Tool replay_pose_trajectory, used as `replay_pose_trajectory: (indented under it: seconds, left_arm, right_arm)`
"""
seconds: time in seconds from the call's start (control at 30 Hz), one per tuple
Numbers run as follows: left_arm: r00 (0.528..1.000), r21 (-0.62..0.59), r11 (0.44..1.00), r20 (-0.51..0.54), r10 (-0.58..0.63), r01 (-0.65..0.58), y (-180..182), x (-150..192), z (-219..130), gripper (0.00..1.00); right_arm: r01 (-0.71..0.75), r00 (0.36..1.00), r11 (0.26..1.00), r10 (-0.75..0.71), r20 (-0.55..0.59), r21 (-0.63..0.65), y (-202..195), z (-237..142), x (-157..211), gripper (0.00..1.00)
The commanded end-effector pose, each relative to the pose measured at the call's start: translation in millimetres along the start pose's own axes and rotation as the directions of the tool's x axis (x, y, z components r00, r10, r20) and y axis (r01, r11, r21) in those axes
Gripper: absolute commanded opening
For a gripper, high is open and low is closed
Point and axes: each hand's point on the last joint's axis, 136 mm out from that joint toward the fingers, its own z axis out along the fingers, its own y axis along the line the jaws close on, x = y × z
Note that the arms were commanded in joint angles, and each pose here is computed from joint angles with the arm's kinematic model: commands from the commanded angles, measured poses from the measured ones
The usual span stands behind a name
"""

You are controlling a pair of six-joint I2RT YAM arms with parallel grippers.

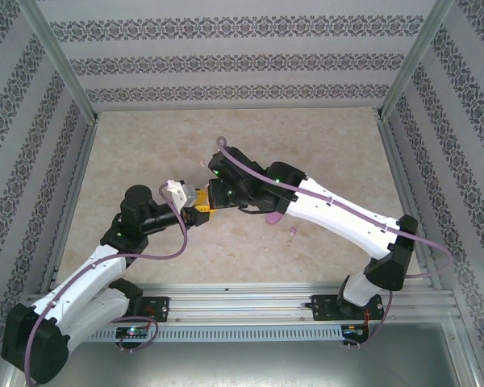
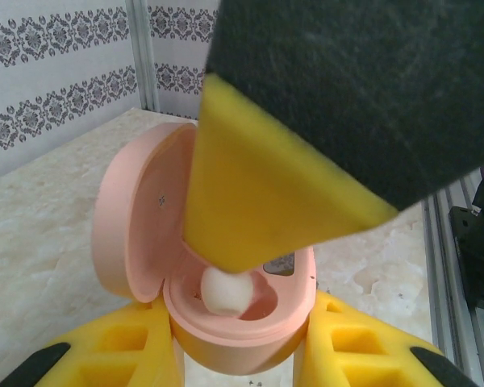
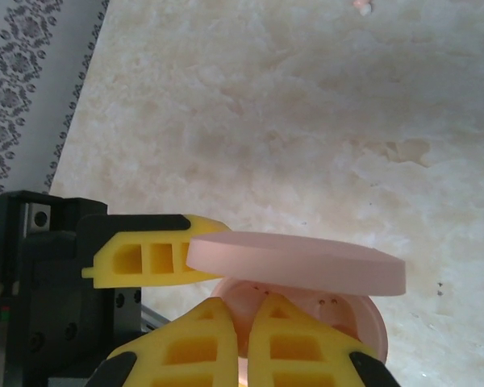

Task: Insert wireless bluetooth earbuds into charging case

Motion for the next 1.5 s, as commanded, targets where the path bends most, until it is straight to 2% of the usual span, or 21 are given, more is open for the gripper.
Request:
replay_pose_trajectory:
  seconds: [0.0, 0.57, 0.77, 0.9, 1.3, 1.47]
  left_arm:
    - [0.998, 0.007, 0.999, 0.039, 0.051, -0.051, -5.1, -9.0, -1.6, 0.27]
    - [0.998, 0.006, 0.999, 0.036, 0.051, -0.051, -4.7, -9.2, -1.5, 0.28]
    - [0.998, 0.006, 0.999, 0.032, 0.051, -0.051, -4.9, -7.8, -1.6, 0.29]
    - [0.998, 0.004, 0.999, 0.033, 0.053, -0.053, -5.0, -8.6, -2.0, 0.29]
    - [0.998, 0.0, 0.999, 0.025, 0.05, -0.05, -4.9, -6.5, -2.9, 0.29]
    - [1.0, -0.017, 1.0, 0.012, 0.022, -0.022, -1.0, -2.2, -1.6, 0.3]
  right_arm:
    - [0.029, 1.0, 0.999, -0.029, -0.009, 0.033, -2.0, -5.8, 3.6, 0.01]
    - [0.081, 0.995, 0.993, -0.075, -0.065, 0.08, -2.5, 5.8, 7.7, 0.04]
    - [0.088, 0.994, 0.993, -0.081, -0.078, 0.083, -0.8, 5.4, 7.4, 0.13]
    - [0.086, 0.994, 0.994, -0.081, -0.07, 0.074, 1.1, 2.6, 5.7, 0.24]
    - [0.071, 0.997, 0.997, -0.071, -0.043, 0.011, 13.8, -7.2, -0.8, 0.35]
    - [0.083, 0.996, 0.994, -0.082, 0.018, -0.066, 27.6, -30.6, -12.9, 0.35]
